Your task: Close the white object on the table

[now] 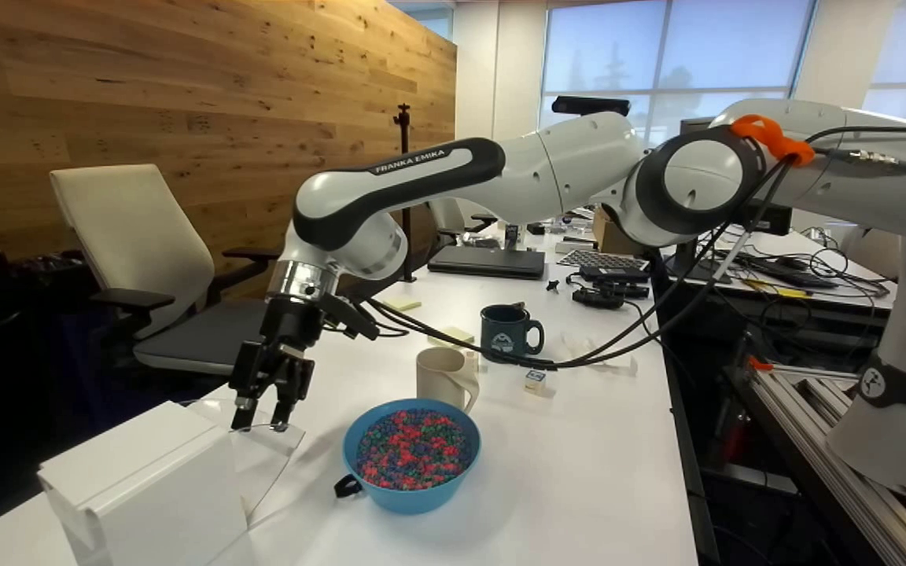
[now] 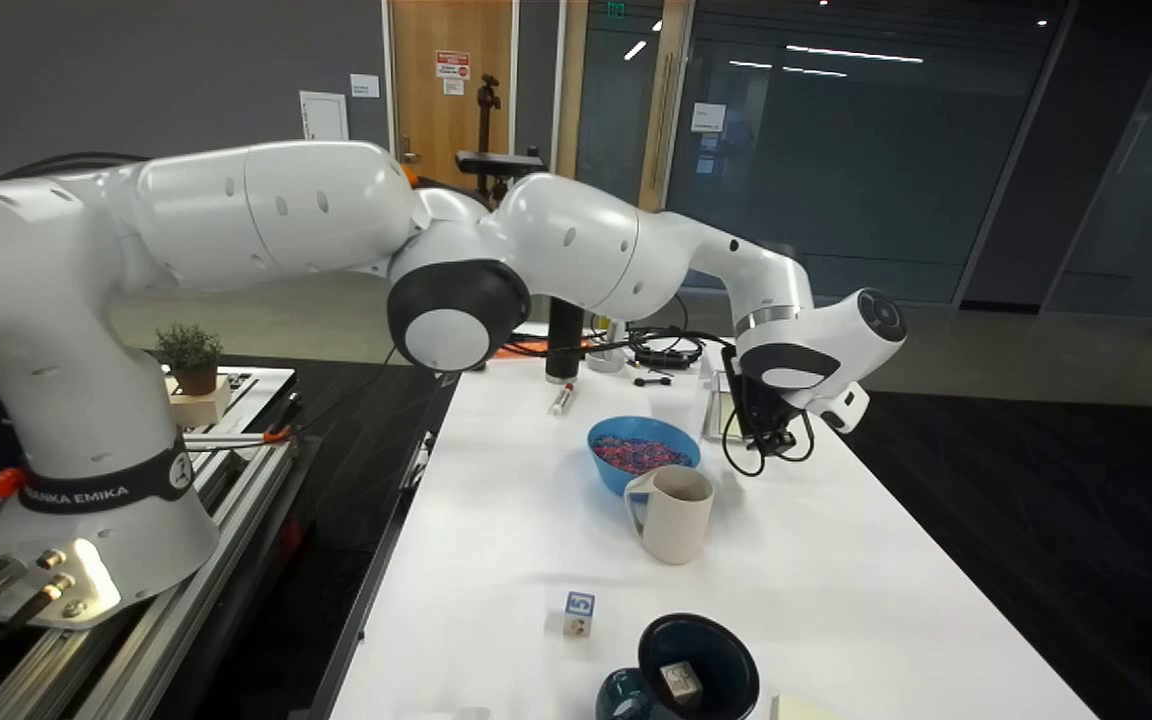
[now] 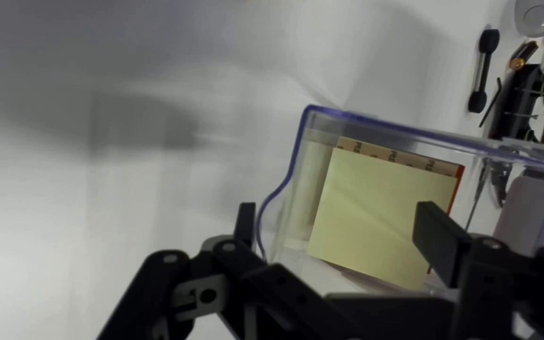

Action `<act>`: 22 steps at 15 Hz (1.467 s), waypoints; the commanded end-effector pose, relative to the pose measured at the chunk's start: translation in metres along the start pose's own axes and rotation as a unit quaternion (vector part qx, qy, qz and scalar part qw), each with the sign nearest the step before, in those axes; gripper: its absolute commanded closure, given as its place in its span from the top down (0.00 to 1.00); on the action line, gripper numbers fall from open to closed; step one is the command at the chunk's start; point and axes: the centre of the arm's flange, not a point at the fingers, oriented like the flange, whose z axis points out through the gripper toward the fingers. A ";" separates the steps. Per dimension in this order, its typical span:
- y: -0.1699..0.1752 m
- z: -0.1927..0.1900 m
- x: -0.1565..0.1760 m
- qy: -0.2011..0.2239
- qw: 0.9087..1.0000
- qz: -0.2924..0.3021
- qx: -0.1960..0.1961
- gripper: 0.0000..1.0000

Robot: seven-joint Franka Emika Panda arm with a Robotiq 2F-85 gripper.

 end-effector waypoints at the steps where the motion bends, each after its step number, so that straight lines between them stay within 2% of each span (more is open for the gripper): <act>1: -0.002 -0.003 0.026 -0.001 1.000 -0.010 0.025 0.85; 18: -0.022 -0.019 0.016 -0.009 0.998 -0.019 0.052 0.85; 21: -0.029 -0.024 0.012 -0.012 0.998 -0.022 0.057 0.90; 22: -0.031 -0.027 0.009 -0.017 0.998 -0.020 0.054 0.95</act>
